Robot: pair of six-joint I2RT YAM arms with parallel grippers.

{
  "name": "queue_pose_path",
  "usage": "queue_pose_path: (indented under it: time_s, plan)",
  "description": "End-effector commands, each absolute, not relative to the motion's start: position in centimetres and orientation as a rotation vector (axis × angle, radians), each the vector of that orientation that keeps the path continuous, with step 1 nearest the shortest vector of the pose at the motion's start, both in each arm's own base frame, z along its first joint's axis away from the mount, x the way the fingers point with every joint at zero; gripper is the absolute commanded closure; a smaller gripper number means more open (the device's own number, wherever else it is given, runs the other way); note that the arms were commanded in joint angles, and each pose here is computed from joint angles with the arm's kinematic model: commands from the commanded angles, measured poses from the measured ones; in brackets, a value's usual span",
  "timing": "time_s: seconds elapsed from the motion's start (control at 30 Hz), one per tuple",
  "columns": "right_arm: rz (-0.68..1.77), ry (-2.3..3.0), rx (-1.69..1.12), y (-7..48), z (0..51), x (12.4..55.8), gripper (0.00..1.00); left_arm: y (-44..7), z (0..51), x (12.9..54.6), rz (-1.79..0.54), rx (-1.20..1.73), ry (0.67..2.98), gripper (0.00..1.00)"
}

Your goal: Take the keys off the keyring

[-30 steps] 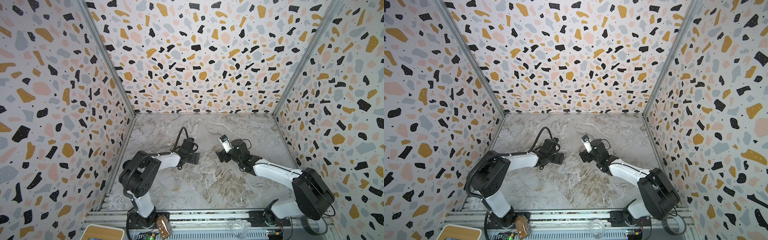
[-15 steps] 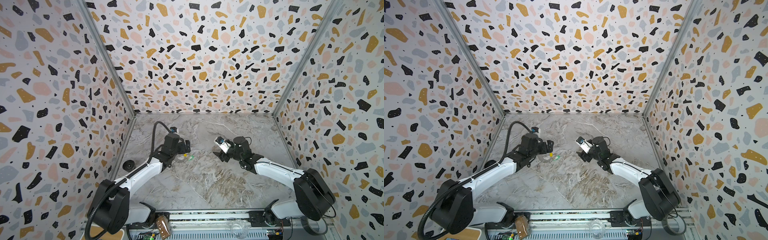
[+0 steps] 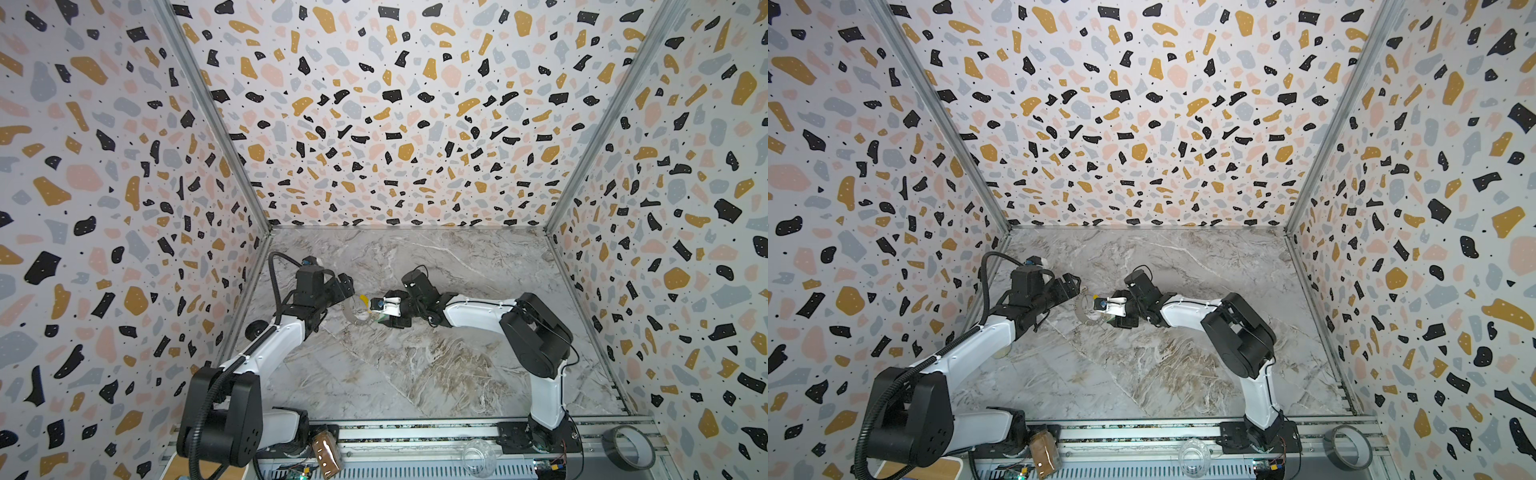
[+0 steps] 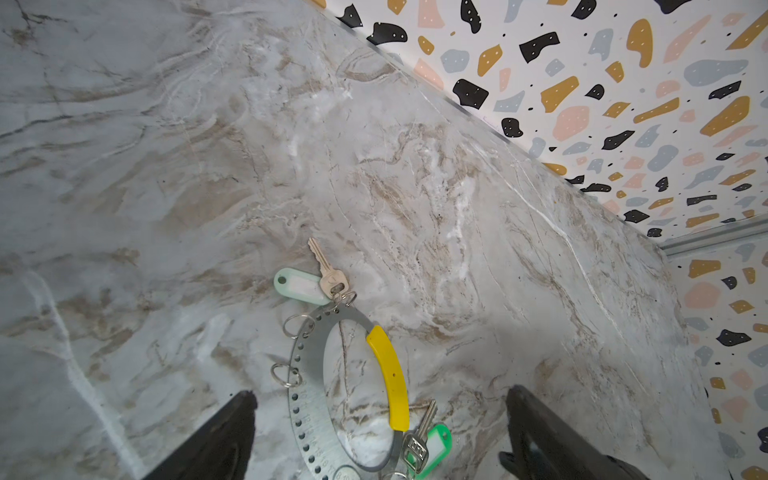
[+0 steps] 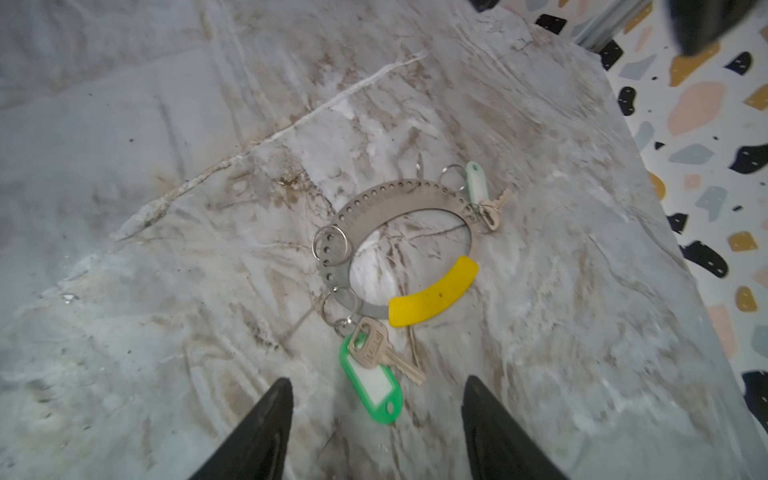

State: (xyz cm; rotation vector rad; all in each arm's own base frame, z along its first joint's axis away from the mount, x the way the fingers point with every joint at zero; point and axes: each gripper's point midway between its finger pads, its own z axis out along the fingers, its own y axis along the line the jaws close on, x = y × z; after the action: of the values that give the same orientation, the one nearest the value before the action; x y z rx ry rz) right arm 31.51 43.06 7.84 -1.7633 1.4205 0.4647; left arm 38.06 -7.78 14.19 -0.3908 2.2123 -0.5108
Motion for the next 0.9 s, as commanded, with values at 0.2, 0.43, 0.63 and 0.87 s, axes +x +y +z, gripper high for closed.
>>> queue_pose_path:
  time_s: [0.2, 0.43, 0.63, 0.87]
  plan:
    - [0.462, 1.412, -1.895, 44.8, 6.0, 31.9, 0.36, -7.4, 13.8, 38.5, -0.487, -0.341, 2.246, 0.07]
    - [0.526, 1.475, -1.952, 45.3, 4.4, 31.8, 0.40, -7.3, 13.2, 39.0, -0.482, -0.322, 2.274, 0.07]
    - [0.573, 1.532, -1.972, 44.8, 3.6, 31.6, 0.47, -7.1, 12.3, 39.1, -0.473, -0.322, 2.295, 0.08]
    - [0.657, 1.622, -2.002, 43.3, 2.9, 30.9, 0.53, -7.2, 11.9, 39.4, -0.479, -0.323, 2.303, 0.08]
